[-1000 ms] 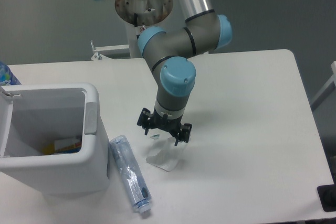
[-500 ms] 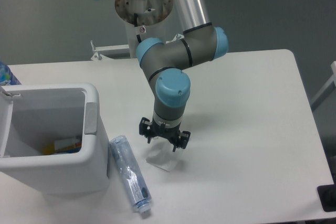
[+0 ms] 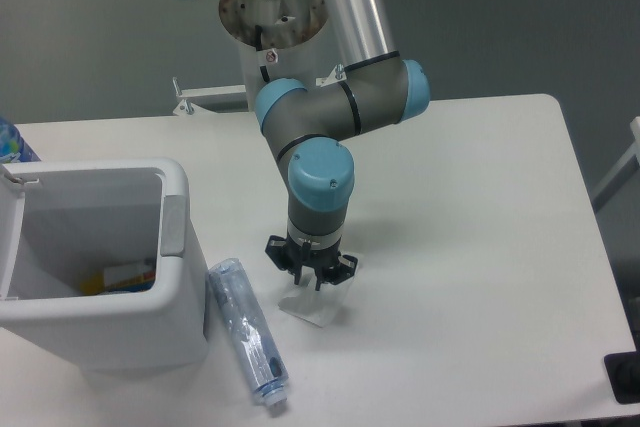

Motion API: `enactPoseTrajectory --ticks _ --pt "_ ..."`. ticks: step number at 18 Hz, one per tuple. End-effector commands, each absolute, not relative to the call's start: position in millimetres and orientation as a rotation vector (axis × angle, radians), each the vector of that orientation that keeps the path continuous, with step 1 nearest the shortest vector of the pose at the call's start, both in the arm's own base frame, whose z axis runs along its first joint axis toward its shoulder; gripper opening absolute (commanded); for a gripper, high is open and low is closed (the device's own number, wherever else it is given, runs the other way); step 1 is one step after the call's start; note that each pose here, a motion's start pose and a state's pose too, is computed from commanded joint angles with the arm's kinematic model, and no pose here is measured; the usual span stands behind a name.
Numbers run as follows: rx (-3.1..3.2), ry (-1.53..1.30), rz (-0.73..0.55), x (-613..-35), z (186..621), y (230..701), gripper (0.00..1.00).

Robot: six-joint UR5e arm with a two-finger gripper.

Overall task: Place the trash in the trash can
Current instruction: 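Lower the open gripper onto the wrapper and close on it, then lift the gripped wrapper up off the table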

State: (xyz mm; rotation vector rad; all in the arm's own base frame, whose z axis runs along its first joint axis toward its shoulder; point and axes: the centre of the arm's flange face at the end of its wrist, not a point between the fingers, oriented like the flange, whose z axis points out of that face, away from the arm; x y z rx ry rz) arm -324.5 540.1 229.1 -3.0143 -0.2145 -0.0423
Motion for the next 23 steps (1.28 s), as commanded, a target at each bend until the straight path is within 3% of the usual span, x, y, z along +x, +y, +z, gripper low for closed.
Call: enactPoseTrajectory --ticks 12,19,23 --pt "-2.979 -0.232 0.004 -340.7 248.3 548.3 0.09" --pt "-2.878 -0.340 0.082 -392.5 296.2 542.1 0.09" --pt "-2.708 -0.541 0.035 -420.0 344.8 548.9 0.09"
